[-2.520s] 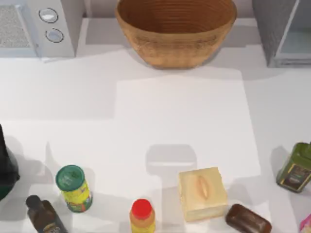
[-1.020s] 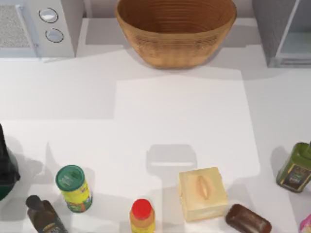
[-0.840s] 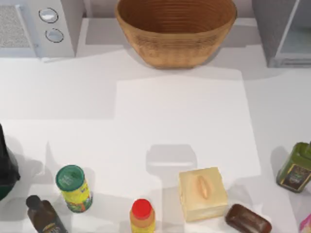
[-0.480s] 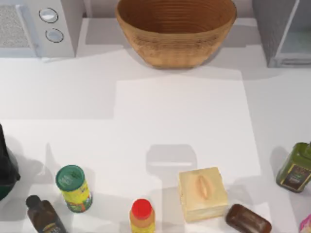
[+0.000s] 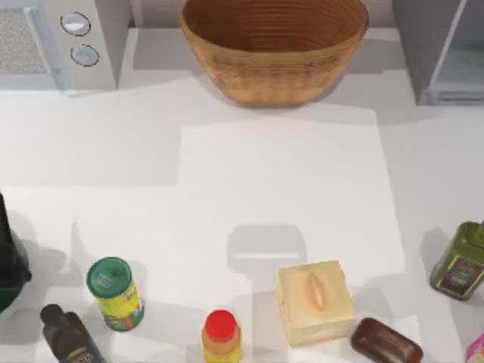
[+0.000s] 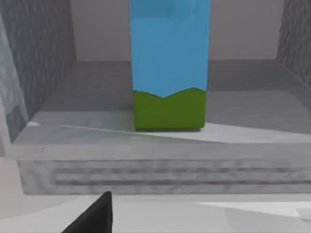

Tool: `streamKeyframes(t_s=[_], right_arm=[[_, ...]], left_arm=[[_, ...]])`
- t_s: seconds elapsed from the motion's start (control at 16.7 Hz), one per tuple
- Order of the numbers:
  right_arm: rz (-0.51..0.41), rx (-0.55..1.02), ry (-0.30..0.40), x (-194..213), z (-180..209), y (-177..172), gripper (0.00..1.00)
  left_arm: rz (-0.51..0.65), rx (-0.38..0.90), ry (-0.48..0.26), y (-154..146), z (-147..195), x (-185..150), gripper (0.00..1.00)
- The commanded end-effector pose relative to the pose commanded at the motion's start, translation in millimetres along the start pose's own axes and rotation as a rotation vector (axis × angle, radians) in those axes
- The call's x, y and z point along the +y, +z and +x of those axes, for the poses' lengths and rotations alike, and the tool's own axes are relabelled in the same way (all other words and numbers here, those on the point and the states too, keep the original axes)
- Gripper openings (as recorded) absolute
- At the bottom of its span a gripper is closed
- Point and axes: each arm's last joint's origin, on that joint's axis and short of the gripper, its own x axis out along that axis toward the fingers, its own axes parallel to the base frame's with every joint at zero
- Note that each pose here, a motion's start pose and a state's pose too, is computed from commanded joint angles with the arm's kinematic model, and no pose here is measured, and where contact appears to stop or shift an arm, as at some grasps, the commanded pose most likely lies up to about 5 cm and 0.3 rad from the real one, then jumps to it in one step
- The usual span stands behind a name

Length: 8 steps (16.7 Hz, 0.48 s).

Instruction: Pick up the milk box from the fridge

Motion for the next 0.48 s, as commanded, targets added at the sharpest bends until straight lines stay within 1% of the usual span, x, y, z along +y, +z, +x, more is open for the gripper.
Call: streamKeyframes(t_s=[0.12, 0.48], right_arm=[[0.001, 0.006, -0.002, -3, 25, 0, 1.0], [-0.021, -0.043, -0.005, -7, 108, 13, 1.0]], left_arm=[[0.0, 0.0, 0.0, 0, 0, 0, 1.0], [0.0, 0.0, 0.0, 0, 0, 0, 1.0]])
